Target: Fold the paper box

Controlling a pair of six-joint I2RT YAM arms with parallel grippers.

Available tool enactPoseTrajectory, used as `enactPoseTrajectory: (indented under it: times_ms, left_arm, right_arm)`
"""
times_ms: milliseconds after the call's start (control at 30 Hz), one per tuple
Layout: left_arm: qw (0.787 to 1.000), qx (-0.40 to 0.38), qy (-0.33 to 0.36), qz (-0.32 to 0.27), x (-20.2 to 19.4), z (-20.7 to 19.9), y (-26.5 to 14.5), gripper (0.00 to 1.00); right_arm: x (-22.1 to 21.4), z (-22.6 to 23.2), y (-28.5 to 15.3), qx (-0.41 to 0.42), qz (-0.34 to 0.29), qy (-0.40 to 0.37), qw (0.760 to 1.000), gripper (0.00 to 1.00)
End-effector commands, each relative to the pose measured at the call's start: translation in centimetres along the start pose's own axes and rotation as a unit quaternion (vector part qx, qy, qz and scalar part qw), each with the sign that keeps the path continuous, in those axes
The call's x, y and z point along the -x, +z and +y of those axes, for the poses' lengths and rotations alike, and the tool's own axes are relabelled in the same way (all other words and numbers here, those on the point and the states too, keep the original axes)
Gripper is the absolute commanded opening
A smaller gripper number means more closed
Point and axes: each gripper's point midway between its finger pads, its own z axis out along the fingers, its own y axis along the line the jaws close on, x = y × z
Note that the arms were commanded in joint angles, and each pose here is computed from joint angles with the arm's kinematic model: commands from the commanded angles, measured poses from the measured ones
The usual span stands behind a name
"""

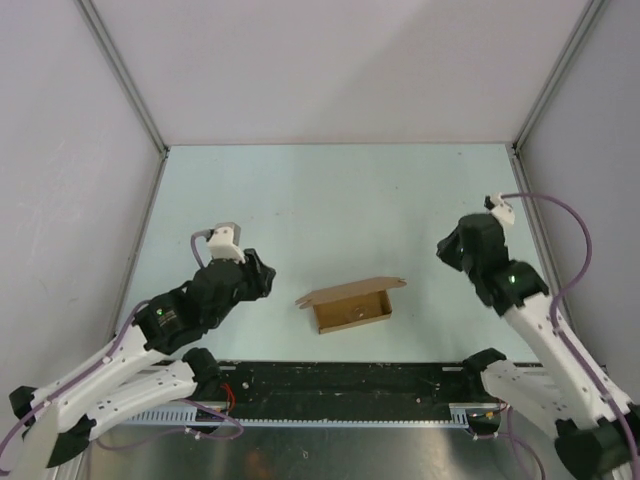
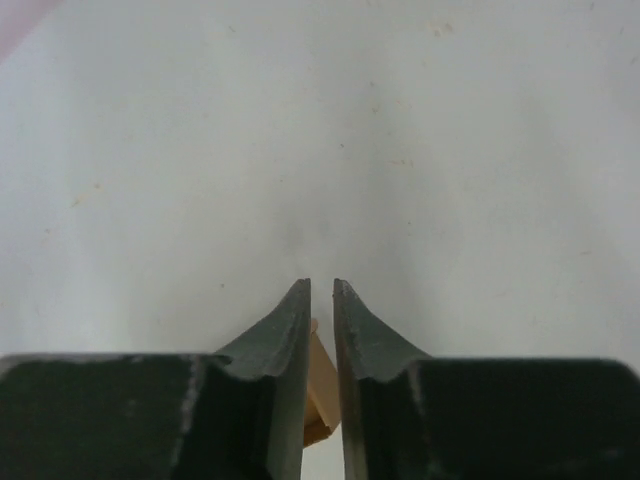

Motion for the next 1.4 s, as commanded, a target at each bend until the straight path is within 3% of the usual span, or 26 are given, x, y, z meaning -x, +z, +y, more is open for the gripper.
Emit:
enactPoseTrajectory:
  times_ms: [0,33,67,100,133,333,700,933,1367]
  left_arm:
    - [0.999,0.005,-0.027,0.016,0.5,0.7,-0.7,0.39]
    - [0.999,0.011,-0.030,0.021,0.4,1.1,-0.4,0.31]
    - [0.999,0.009,-0.026,0.031,0.1,1.1,-0.2,0.22]
    - [0.998,0.008,-0.022,0.052,-0.9,1.0,0.1,0.05]
    - [0.998,0.009,-0.019,0.062,-1.4,1.1,0.4,0.00]
    - [0.992,0.028,0.007,0.126,-4.8,1.5,2.2,0.00]
    - [0.984,0.035,0.036,0.169,-7.4,2.0,3.6,0.00]
    - [0.979,0.032,0.051,0.195,-8.8,2.0,4.4,0.00]
    - [0.970,0.038,0.078,0.225,-10.2,2.0,5.8,0.00]
  right_arm:
    - [-0.4,1.1,2.3,0.093,0.131,-0.045,0.986,0.14]
    - [-1.7,1.3,3.4,0.102,0.177,-0.045,0.978,0.12]
    - [-1.3,1.4,3.7,0.107,0.184,-0.059,0.975,0.09]
    - [-1.6,1.4,3.9,0.106,0.201,-0.065,0.972,0.08]
    - [-2.2,1.7,4.2,0.113,0.221,-0.071,0.966,0.07]
    - [-4.6,1.7,6.3,0.102,0.278,-0.102,0.950,0.01]
    - [-10.4,-0.5,6.9,0.039,0.374,-0.206,0.903,0.00]
    - [-11.8,-1.6,6.9,0.020,0.403,-0.242,0.882,0.00]
    - [-12.8,-1.2,7.3,0.032,0.421,-0.265,0.867,0.00]
